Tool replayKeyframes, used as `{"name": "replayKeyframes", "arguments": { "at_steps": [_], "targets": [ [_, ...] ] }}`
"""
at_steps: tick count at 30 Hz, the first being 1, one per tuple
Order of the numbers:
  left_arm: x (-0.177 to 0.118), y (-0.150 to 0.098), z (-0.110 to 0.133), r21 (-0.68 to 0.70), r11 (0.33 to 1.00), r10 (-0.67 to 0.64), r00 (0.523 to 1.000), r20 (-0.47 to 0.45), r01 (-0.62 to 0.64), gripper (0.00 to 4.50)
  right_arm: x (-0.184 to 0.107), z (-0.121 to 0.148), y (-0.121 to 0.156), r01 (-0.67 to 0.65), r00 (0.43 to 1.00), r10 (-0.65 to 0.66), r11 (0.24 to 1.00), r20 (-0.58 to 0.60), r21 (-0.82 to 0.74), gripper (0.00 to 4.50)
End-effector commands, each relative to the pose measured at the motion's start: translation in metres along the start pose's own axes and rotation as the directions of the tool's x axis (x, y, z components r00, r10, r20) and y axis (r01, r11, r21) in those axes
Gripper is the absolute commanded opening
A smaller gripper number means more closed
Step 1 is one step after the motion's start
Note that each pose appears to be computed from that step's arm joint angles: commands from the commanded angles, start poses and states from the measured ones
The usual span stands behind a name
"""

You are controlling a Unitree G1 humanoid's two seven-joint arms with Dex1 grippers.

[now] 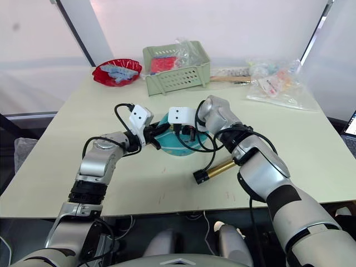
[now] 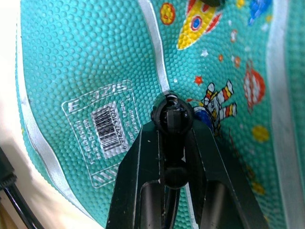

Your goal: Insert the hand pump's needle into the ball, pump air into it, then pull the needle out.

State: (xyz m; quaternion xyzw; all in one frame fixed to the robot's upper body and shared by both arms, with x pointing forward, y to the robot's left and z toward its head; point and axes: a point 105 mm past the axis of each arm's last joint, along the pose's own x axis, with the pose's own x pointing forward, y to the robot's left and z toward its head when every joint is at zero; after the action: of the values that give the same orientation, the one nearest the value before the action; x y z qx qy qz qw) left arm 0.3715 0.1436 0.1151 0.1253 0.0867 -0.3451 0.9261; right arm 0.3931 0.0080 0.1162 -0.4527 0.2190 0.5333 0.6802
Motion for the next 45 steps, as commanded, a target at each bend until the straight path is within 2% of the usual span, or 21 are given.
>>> {"name": "replayKeyframes", "arguments": {
  "at_steps": [1,8,10,11,13,15,16,20,24,28,31,32,37,41,45],
  "targets": [
    [0.007,-0.017,-0.007,-0.008,0.996,-0.087,0.996,-0.02,0.086,0.0,-0.004,-0.032,0.006,-0.014,0.998,0.022,0.992,-0.064,0.122,0.09],
    [0.008,-0.017,-0.007,-0.006,0.996,-0.091,0.996,-0.019,0.091,0.0,-0.029,-0.031,0.01,-0.005,1.0,0.008,0.988,-0.018,0.152,0.09],
    [0.008,-0.017,-0.007,-0.006,0.996,-0.092,0.996,-0.019,0.092,0.0,-0.037,-0.026,0.01,-0.001,1.0,-0.004,0.985,0.027,0.172,1.09],
    [0.008,-0.016,-0.007,-0.006,0.996,-0.092,0.996,-0.019,0.092,0.0,-0.044,-0.024,0.009,0.012,0.998,-0.021,0.984,0.052,0.178,1.38],
    [0.008,-0.016,-0.007,-0.007,0.996,-0.093,0.995,-0.02,0.093,0.0,-0.058,-0.022,0.004,0.046,0.992,-0.066,0.982,0.105,0.184,2.26],
    [0.009,-0.017,-0.007,-0.007,0.995,-0.096,0.995,-0.02,0.096,0.0,-0.071,-0.021,0.002,0.067,0.985,-0.099,0.976,0.144,0.207,3.29],
    [0.009,-0.017,-0.007,-0.006,0.995,-0.097,0.995,-0.02,0.097,0.0,-0.079,-0.015,0.003,0.061,0.972,-0.104,0.978,0.212,0.198,3.66],
    [0.01,-0.017,-0.007,-0.005,0.995,-0.098,0.995,-0.019,0.098,0.0,-0.102,-0.011,0.009,0.061,0.936,-0.131,0.974,0.326,0.218,3.66],
    [0.011,-0.018,-0.006,-0.005,0.995,-0.1,0.995,-0.016,0.1,0.0,-0.127,-0.011,0.021,0.08,0.853,-0.197,0.964,0.483,0.252,3.66],
    [0.011,-0.018,-0.006,-0.003,0.995,-0.102,0.995,-0.016,0.102,0.0,-0.139,-0.015,0.021,0.15,0.789,-0.308,0.936,0.532,0.319,3.66],
    [0.011,-0.018,-0.005,-0.001,0.994,-0.109,0.994,-0.016,0.109,0.0,-0.159,-0.022,0.024,0.214,0.682,-0.429,0.892,0.593,0.399,3.66],
    [0.011,-0.018,-0.005,-0.001,0.994,-0.11,0.994,-0.016,0.11,0.0,-0.163,-0.024,0.026,0.229,0.661,-0.452,0.881,0.599,0.413,3.66],
    [0.013,-0.018,-0.004,0.012,0.993,-0.116,0.993,-0.018,0.116,0.0,-0.17,-0.057,0.039,0.243,0.658,-0.519,0.832,0.546,0.499,3.66],
    [0.014,-0.018,-0.003,0.021,0.992,-0.128,0.992,-0.017,0.128,0.0,-0.176,-0.11,0.07,0.293,0.644,-0.614,0.749,0.456,0.594,3.66],
    [0.016,-0.018,-0.003,0.026,0.99,-0.141,0.99,-0.018,0.142,0.0,-0.182,-0.134,0.098,0.314,0.644,-0.639,0.723,0.422,0.615,3.66]
  ]
}}
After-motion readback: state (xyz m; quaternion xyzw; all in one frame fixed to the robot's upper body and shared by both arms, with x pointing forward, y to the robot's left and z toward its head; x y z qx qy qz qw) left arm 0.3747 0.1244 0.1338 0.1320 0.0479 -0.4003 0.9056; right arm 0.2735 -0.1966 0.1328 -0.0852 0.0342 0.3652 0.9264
